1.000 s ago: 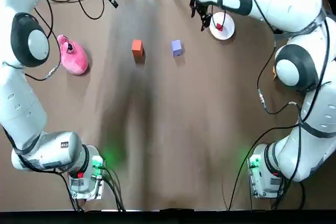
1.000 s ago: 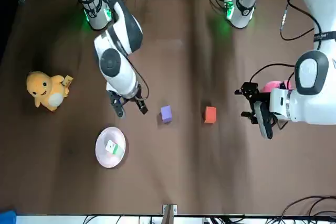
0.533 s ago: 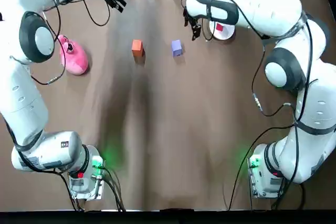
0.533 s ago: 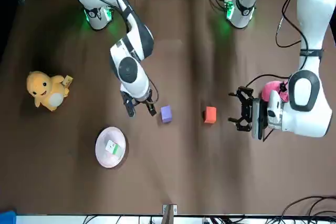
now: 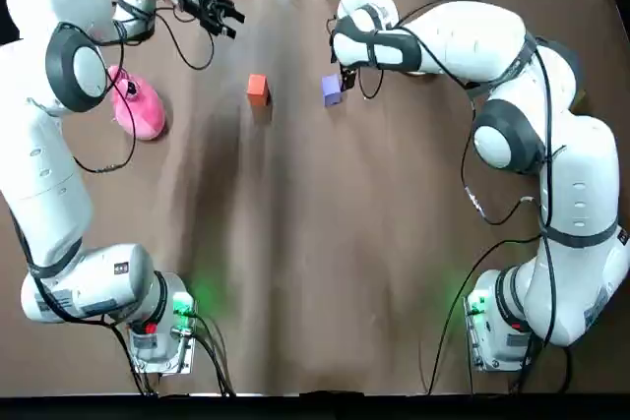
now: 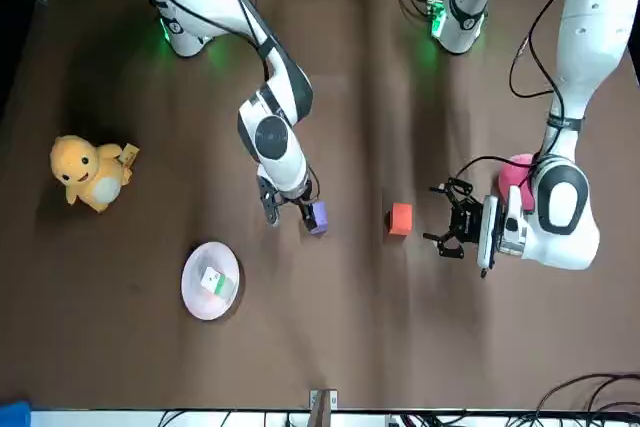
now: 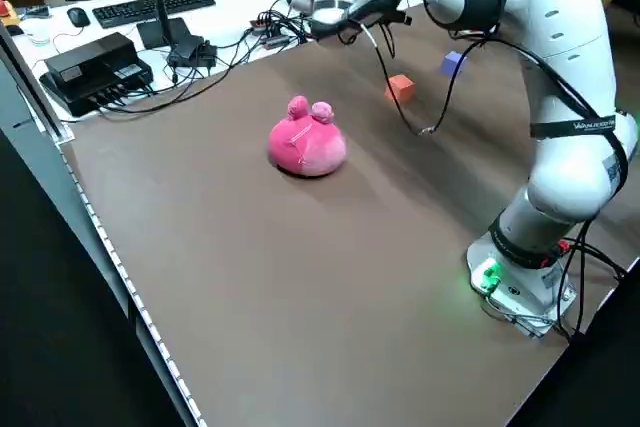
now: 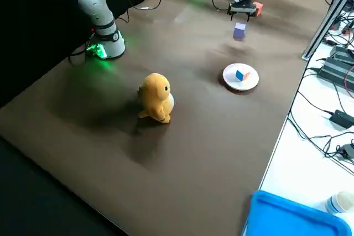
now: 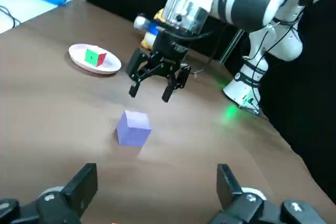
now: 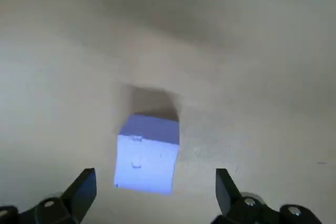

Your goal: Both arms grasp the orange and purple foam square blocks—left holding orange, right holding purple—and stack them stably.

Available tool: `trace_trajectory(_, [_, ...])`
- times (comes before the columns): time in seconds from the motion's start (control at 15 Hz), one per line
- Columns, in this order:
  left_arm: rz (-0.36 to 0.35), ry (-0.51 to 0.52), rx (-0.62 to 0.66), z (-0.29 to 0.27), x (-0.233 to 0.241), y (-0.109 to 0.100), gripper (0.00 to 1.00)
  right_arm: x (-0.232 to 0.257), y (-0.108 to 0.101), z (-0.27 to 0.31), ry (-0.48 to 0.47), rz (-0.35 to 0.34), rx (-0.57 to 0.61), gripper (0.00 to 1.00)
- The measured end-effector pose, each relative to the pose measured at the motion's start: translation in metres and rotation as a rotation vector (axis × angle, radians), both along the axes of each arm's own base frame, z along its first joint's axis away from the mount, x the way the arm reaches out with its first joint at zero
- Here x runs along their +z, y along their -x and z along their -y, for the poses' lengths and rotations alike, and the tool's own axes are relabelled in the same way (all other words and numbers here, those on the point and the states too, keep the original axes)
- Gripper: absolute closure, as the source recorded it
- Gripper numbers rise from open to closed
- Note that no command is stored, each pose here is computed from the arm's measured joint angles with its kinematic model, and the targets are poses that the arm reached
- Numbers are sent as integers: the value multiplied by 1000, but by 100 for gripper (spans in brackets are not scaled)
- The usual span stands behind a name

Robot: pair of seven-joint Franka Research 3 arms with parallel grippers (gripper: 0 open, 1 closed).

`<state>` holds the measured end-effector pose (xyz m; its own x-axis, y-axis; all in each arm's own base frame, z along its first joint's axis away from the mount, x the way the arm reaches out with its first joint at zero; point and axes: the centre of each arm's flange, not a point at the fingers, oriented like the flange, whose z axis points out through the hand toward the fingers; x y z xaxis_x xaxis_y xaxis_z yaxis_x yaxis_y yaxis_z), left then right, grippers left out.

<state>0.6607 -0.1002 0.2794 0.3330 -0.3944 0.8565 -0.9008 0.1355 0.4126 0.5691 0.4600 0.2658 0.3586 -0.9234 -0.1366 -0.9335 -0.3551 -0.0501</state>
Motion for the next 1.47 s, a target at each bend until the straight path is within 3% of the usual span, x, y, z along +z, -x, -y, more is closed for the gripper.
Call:
trace_trajectory(0.13, [52,53,1,-5,-20,8,0,-7,-2,-2,1,-2,-2,0])
trace_trajectory(0.53, [323,215,70,1,-84,41,0,-25,-5,-10,2,-16,-41,0])
trace_trajectory(1.07, [320,242,79,6,-136,60,0,-54,5,-31,13,-38,-60,0])
trace_trajectory(1.47, [378,268,59,9,-160,67,0,-62,3,-28,23,-41,-63,4])
